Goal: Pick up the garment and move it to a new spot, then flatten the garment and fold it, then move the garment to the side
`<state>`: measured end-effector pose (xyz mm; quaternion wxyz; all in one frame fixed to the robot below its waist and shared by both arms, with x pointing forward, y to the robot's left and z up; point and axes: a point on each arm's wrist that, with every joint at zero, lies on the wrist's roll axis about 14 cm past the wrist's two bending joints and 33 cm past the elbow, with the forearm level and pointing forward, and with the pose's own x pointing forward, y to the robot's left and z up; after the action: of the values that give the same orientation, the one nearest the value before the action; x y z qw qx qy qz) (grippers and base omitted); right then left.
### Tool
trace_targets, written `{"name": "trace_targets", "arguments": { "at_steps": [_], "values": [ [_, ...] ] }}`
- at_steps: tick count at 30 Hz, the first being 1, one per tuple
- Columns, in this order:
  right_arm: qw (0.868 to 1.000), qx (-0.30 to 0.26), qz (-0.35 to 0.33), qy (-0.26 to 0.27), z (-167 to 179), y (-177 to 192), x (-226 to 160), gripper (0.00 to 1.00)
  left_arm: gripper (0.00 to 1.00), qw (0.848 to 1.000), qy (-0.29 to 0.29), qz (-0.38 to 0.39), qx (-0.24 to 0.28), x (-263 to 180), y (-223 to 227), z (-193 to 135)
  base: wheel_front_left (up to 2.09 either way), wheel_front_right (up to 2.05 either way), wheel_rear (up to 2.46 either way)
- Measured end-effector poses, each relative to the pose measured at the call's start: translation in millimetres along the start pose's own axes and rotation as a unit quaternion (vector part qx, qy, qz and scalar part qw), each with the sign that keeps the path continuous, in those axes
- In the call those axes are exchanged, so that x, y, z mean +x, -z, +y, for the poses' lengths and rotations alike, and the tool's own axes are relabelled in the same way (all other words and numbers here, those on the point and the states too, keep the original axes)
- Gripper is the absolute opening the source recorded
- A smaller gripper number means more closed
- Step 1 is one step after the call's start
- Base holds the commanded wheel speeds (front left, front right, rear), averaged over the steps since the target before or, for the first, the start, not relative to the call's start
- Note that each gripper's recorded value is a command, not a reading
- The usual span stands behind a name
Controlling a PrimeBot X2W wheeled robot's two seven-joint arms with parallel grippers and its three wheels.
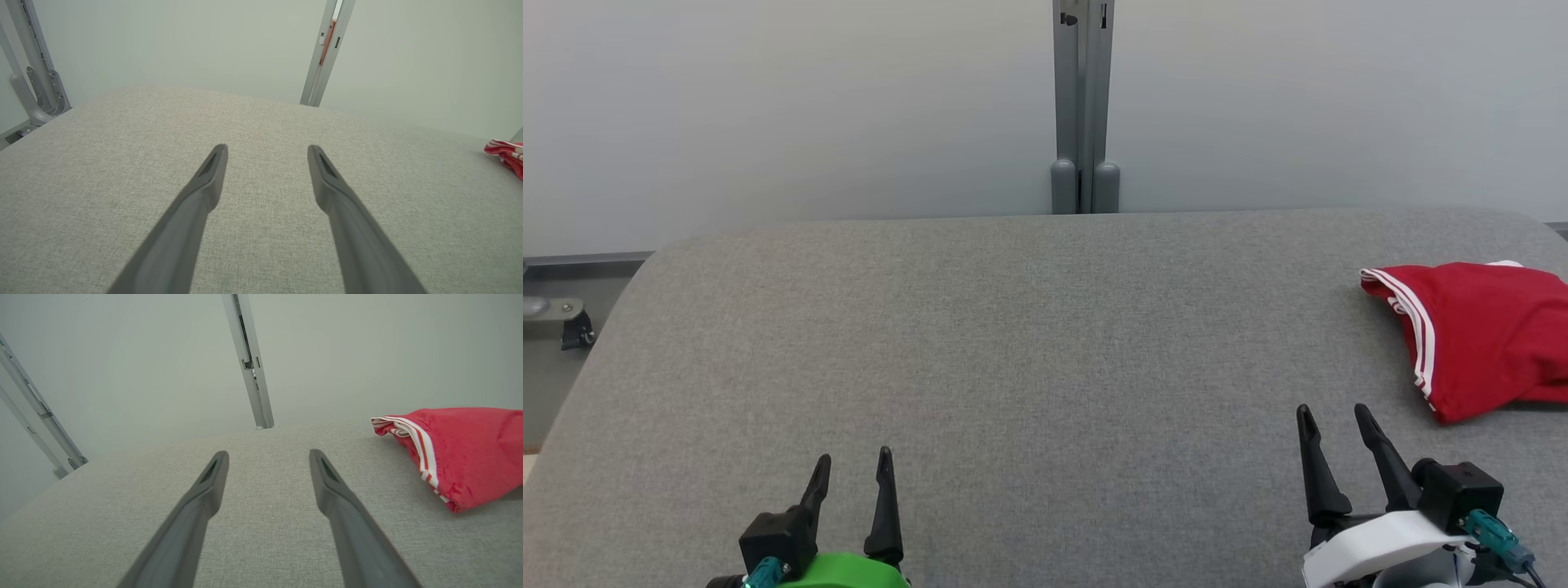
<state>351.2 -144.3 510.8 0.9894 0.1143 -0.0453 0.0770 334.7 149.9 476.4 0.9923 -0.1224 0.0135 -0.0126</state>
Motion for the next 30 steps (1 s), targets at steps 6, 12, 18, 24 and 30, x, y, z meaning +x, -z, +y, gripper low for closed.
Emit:
{"name": "trace_targets", "arguments": {
  "at_steps": [6, 12, 18, 24, 30],
  "values": [
    [1.000, 0.000, 0.000, 0.000, 0, 0, 0, 1.00, 1.00, 1.000, -0.001, 0.001, 0.003, 0, 1, 1, 0.00, 0.00, 0.00],
    [1.000, 0.000, 0.010, 0.003, -1, 6, -2, 0.00, 0.00, 1.000, -0.005, 0.012, 0.005, -3, 8, 3, 0.00, 0.00, 0.00],
    [0.999, 0.028, 0.039, 0.019, -7, 23, -10, 0.00, 0.00, 0.999, -0.020, 0.047, -0.017, -10, 26, 11, 0.00, 0.00, 0.00],
    [0.995, 0.079, 0.043, 0.039, -15, 24, -9, 0.00, 0.00, 0.995, -0.036, 0.055, -0.072, -8, 26, 18, 0.00, 0.00, 0.00],
    [0.989, 0.127, 0.044, 0.055, -21, 24, -8, 0.00, 0.00, 0.990, -0.048, 0.057, -0.121, -5, 24, 23, 0.00, 0.00, 0.00]
  ]
}}
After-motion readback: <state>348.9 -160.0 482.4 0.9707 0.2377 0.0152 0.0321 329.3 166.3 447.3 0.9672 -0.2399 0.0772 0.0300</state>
